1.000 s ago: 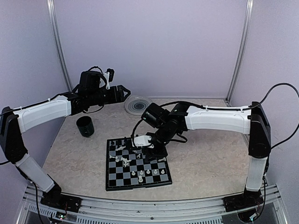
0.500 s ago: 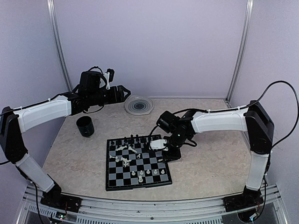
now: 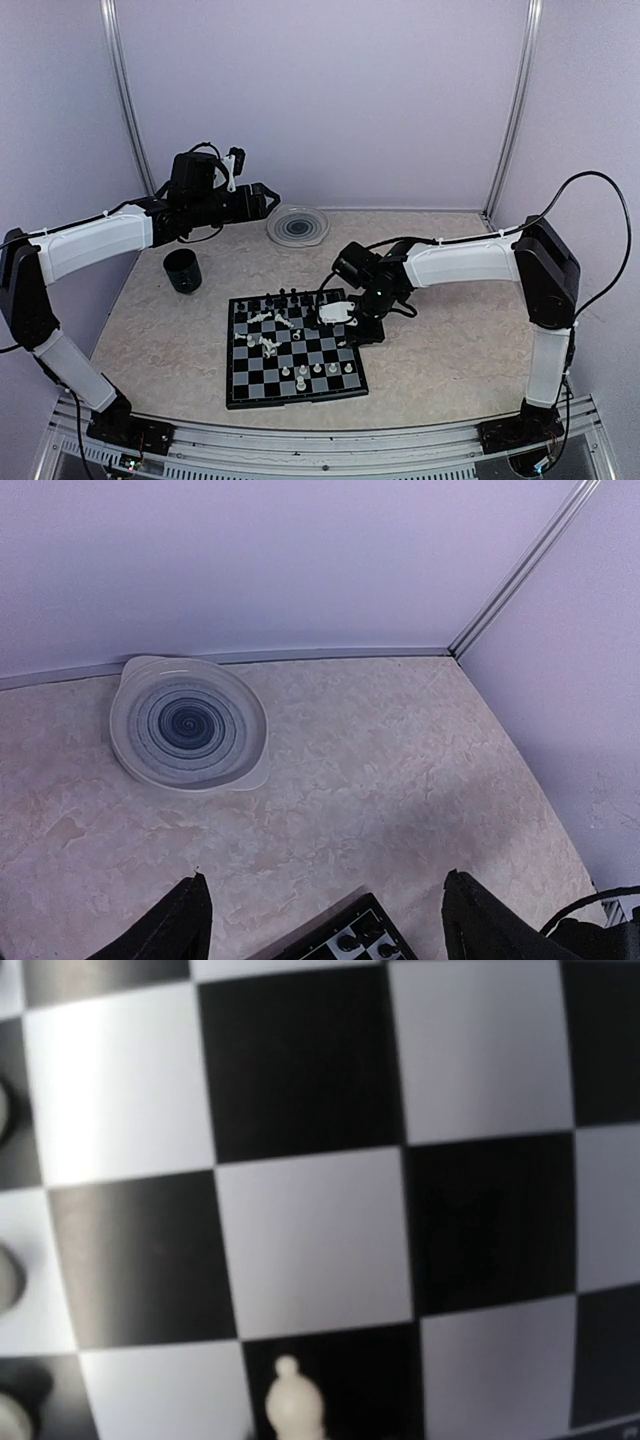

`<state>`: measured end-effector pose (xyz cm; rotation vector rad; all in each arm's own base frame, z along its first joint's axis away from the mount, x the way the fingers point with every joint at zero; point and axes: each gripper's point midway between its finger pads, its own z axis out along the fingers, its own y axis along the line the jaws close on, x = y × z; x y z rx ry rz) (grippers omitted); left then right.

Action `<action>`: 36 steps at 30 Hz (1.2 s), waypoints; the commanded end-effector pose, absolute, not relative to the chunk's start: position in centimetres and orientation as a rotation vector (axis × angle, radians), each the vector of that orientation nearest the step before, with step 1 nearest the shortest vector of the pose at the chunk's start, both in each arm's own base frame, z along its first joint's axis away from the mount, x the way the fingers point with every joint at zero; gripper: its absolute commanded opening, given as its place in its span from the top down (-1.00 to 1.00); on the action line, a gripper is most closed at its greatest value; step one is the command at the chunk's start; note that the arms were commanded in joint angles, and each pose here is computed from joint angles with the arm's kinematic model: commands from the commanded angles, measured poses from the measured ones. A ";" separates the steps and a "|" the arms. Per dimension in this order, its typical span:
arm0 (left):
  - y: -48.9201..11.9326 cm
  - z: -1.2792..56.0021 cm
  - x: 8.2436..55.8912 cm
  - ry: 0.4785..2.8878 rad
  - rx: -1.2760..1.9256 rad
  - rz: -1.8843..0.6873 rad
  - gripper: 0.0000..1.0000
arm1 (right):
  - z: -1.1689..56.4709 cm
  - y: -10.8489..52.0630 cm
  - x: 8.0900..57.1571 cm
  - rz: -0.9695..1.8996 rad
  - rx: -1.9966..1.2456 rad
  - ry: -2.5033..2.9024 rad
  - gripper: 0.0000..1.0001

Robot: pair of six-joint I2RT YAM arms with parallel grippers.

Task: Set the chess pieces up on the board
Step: Pick up the bishop from the chessboard, then pass from the right arm to the left

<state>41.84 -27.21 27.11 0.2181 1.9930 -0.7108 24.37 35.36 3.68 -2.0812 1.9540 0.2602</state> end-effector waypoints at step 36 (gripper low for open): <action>-41.7 22.8 27.6 2.121 0.466 -1.452 -0.13 | 20.1 34.1 26.8 0.645 -1.554 1.559 0.85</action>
